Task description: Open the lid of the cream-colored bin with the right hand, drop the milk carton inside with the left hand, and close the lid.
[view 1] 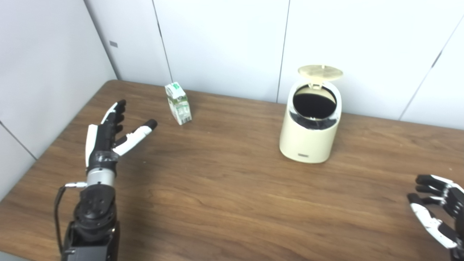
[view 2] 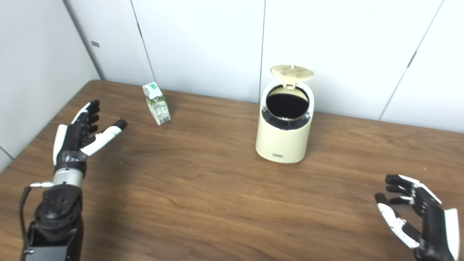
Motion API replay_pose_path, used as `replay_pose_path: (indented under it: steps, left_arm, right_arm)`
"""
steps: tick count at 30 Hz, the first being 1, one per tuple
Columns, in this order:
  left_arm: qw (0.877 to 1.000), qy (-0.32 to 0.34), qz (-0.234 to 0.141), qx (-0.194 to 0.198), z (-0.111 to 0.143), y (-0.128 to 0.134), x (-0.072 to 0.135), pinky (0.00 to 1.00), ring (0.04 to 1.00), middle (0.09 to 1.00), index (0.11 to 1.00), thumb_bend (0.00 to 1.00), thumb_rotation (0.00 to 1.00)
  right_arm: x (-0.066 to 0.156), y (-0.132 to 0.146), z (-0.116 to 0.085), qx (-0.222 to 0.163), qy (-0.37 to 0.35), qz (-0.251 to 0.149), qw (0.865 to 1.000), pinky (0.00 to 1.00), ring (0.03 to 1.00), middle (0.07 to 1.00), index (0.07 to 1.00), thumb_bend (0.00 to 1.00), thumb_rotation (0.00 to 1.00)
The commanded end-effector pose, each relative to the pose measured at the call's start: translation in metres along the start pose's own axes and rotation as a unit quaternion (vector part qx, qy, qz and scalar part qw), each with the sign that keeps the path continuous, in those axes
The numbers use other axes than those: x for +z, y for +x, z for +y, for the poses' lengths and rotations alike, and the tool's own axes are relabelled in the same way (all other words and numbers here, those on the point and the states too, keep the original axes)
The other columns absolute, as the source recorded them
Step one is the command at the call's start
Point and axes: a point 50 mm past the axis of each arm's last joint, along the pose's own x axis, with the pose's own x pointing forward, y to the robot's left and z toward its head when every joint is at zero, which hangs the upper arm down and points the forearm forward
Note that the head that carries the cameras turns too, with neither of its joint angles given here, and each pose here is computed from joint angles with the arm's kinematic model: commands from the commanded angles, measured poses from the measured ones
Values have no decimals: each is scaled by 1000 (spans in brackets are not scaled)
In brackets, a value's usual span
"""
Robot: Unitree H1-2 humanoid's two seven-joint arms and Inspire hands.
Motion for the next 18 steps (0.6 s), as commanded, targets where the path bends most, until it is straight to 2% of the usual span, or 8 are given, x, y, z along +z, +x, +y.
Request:
replay_pose_path:
  steps: [1,3,13,15,18]
  left_arm:
    - [1000,18,-22,9,0,12,13,899,935,946,968,1000,483]
    - [1000,22,-19,5,-5,17,13,875,927,941,965,1000,482]
    - [999,35,8,-23,-14,61,10,779,879,927,940,1000,448]
    - [998,40,15,-37,-14,70,8,820,907,942,968,1000,432]
    - [996,62,23,-55,-16,81,6,819,914,950,989,1000,404]
  right_arm:
    - [9,14,-12,-18,-12,-52,998,444,604,634,604,335,544]
    - [4,17,-14,-19,-13,-53,998,430,590,624,596,359,588]
    - [-9,25,-13,-17,-5,-58,998,439,596,624,588,364,571]
    - [-11,26,-12,-17,2,-62,998,439,594,625,588,369,572]
    - [-15,28,-10,-15,10,-63,998,441,594,628,589,381,583]
